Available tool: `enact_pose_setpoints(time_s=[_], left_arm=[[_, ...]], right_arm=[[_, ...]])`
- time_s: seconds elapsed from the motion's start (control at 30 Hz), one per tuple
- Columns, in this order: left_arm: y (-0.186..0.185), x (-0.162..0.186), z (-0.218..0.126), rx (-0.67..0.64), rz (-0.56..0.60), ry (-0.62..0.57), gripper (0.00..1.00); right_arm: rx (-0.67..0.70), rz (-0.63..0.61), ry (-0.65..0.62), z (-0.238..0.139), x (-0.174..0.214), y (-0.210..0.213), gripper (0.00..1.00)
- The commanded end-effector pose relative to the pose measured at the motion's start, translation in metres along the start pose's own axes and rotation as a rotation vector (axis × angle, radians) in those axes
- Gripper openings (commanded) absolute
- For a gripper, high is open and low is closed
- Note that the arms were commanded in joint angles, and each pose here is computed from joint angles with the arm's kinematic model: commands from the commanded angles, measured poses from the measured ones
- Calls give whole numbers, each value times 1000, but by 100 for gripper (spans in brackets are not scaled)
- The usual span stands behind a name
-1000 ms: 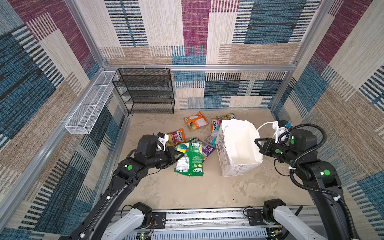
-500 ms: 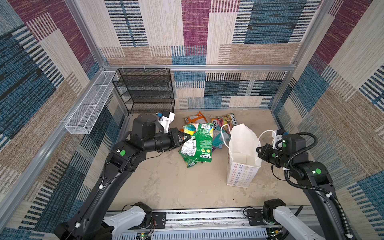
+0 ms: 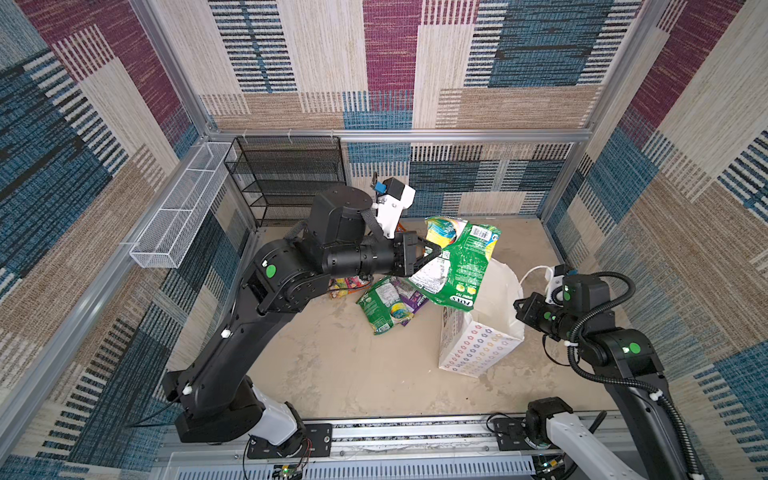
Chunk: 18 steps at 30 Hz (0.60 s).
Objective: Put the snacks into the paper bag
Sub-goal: 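Carry the green packet over the bag opening with the left gripper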
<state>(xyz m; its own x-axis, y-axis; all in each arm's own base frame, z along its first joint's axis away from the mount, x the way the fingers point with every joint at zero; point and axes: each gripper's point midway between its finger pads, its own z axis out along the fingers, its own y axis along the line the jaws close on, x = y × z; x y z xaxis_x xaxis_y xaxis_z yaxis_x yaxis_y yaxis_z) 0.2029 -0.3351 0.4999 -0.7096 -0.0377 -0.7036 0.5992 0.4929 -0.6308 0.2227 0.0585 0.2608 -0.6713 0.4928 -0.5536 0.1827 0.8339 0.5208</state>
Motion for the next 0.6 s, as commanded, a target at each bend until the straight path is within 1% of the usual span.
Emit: enact_pose_setpoints(time_s=[0.0, 0.23, 0.43, 0.57], left_arm=[[6, -3, 22, -81, 74, -14, 0], [15, 18, 92, -159, 101, 74, 0], [30, 37, 135, -234, 117, 109, 0], [46, 52, 161, -306, 127, 131, 0]], right_arm=[[-15, -4, -47, -4, -10, 5, 0], [-37, 8, -69, -6, -13, 8, 0], [-37, 19, -75, -5, -13, 7, 0], [-48, 31, -83, -4, -12, 7, 0]])
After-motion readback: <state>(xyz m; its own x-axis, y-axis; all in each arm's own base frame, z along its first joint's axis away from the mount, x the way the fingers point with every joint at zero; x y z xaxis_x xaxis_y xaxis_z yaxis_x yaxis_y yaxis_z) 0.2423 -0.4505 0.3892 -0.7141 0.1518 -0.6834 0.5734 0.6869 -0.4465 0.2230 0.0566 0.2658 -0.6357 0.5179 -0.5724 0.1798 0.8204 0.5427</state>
